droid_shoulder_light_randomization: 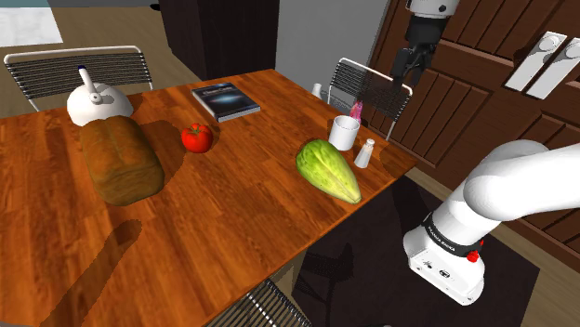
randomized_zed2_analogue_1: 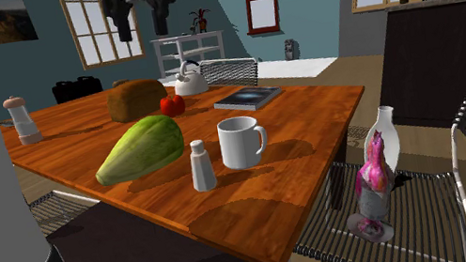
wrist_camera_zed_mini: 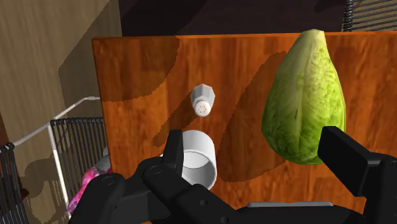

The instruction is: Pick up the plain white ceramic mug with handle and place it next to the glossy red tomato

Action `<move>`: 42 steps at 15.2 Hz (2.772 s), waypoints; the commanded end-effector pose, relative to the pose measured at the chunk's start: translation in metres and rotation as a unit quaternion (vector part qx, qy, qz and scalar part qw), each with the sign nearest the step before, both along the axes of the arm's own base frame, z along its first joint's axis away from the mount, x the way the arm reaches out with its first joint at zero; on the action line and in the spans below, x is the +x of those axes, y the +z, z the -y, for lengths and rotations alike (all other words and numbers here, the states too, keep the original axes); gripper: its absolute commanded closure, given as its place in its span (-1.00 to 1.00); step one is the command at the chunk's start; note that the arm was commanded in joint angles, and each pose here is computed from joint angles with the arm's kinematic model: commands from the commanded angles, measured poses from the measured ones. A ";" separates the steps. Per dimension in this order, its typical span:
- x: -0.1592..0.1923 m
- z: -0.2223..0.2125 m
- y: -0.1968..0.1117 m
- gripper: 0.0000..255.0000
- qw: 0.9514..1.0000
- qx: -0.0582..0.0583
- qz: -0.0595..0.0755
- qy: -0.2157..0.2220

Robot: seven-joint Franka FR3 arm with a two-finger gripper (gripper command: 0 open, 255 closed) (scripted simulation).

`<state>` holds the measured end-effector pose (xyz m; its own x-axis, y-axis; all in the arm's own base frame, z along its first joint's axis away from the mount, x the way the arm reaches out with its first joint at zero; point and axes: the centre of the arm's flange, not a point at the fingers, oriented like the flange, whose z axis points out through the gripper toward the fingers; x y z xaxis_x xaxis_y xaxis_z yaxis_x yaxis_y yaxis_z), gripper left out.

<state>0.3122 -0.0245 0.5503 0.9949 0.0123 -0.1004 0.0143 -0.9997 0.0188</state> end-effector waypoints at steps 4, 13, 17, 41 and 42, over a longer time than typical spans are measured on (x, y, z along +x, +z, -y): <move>0.021 0.002 -0.031 -1.00 1.000 0.001 0.011 -0.005; 0.086 0.008 -0.122 -1.00 0.999 0.005 0.043 -0.021; 0.117 0.012 -0.161 -1.00 0.998 0.007 0.057 -0.029; 0.150 0.015 -0.239 1.00 0.997 0.009 0.071 -0.036; 0.150 0.015 -0.239 1.00 0.997 0.009 0.071 -0.036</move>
<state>0.4627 -0.0400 0.3112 0.9975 -0.0584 0.0406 -0.0584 -0.9983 -0.0020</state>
